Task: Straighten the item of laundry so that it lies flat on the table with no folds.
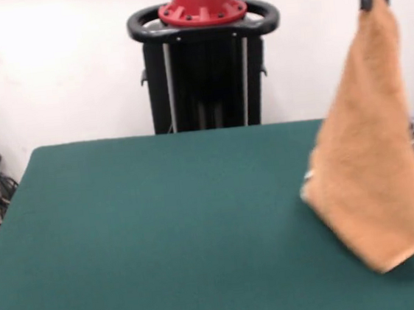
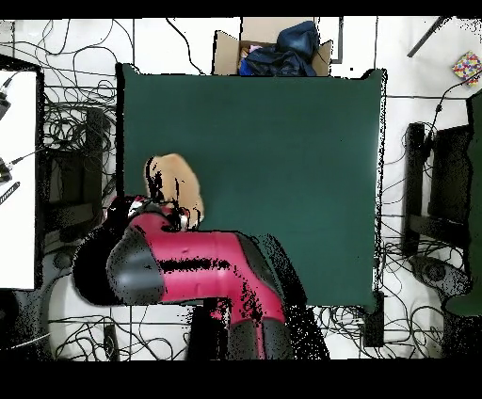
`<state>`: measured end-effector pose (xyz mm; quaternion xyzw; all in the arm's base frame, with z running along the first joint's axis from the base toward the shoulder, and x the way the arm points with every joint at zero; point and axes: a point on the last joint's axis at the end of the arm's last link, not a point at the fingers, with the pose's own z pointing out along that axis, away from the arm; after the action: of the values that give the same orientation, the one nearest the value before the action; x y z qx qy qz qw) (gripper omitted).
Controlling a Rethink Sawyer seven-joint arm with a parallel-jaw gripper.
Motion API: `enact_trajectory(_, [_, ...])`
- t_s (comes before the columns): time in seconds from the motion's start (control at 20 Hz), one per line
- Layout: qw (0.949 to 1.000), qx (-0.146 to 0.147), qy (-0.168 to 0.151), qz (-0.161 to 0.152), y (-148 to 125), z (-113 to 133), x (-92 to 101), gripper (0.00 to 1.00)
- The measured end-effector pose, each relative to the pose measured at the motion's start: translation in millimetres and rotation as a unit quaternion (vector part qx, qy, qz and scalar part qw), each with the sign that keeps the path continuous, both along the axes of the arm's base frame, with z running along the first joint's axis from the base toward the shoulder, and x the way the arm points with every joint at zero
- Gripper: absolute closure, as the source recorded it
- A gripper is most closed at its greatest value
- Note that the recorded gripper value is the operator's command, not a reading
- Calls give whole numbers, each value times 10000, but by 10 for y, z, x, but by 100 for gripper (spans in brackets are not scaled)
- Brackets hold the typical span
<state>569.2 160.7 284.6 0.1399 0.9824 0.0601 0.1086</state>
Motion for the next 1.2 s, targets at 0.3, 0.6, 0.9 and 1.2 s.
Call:
enact_trajectory(0.3, [9999, -40, -62, -136, -337, -93, 120, 100])
enact_trajectory(0.6, [9997, -200, -119, 55, -509, -165, 151, 100])
enact_trajectory(0.9, [9992, -268, -145, 277, -566, -295, 178, 100])
enact_trajectory(1.2, [9989, -261, -87, 391, -793, -474, 231, 100])
